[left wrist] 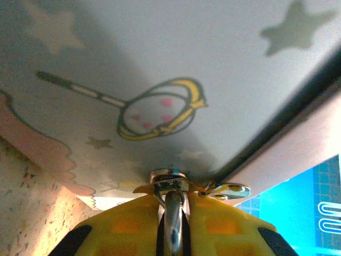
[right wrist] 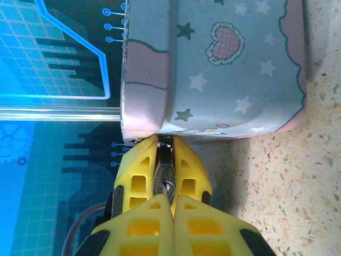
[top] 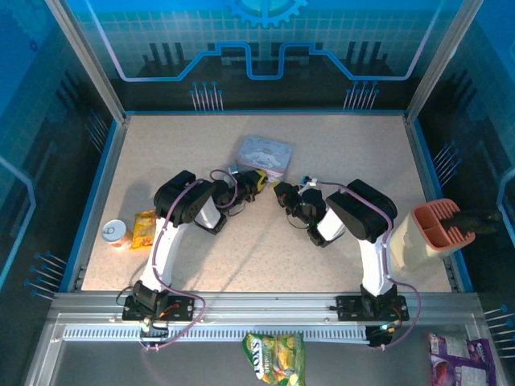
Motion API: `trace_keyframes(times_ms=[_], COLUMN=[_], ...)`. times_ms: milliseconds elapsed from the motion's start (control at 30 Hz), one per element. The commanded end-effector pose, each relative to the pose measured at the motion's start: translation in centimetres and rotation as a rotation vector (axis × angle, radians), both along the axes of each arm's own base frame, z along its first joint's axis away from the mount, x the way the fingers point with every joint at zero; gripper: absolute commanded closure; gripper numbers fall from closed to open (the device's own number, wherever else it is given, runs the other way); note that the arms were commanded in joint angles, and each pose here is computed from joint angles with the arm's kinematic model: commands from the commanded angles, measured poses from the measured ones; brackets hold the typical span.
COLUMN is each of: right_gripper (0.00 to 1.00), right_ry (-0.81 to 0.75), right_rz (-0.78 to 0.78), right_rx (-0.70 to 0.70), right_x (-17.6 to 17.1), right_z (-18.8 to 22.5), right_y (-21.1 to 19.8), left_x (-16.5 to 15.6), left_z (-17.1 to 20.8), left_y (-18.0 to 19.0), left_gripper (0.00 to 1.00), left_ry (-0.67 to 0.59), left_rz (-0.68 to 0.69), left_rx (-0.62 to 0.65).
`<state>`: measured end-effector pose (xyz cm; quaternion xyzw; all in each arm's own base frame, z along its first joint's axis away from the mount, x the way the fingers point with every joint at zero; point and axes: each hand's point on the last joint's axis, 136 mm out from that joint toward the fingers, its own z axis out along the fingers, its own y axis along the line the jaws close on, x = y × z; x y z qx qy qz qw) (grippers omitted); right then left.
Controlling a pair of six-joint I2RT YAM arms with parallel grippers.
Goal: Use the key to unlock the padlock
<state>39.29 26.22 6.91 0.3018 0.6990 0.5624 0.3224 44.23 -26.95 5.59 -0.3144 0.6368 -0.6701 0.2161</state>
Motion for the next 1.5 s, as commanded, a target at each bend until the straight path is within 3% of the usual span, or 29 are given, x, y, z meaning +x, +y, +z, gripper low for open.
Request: trace_keyframes(times_ms=[0,633,1467], right_gripper=[1.00,1.00,1.00], right_ry=[-0.026,0.004,0.006], right_rz=[0.016,0.008,0.038], right_rx=[0.028,0.040,0.060], right_x=[0.2,0.2,1.1], right_z=[0.7,0.6,4.3], right_y=[1.0,1.4,3.5], left_x=[-3.8,-4.1,-5.0], left_z=[-10.7,-11.0,-11.7], left_y=[0.8,0.8,0.9], left_gripper=[1.00,1.00,1.00], left_ry=[0.342,0.336,0.329], left_rz=[-0.031,-0.040,-0.058], left_rx=[0.120,0.137,0.174])
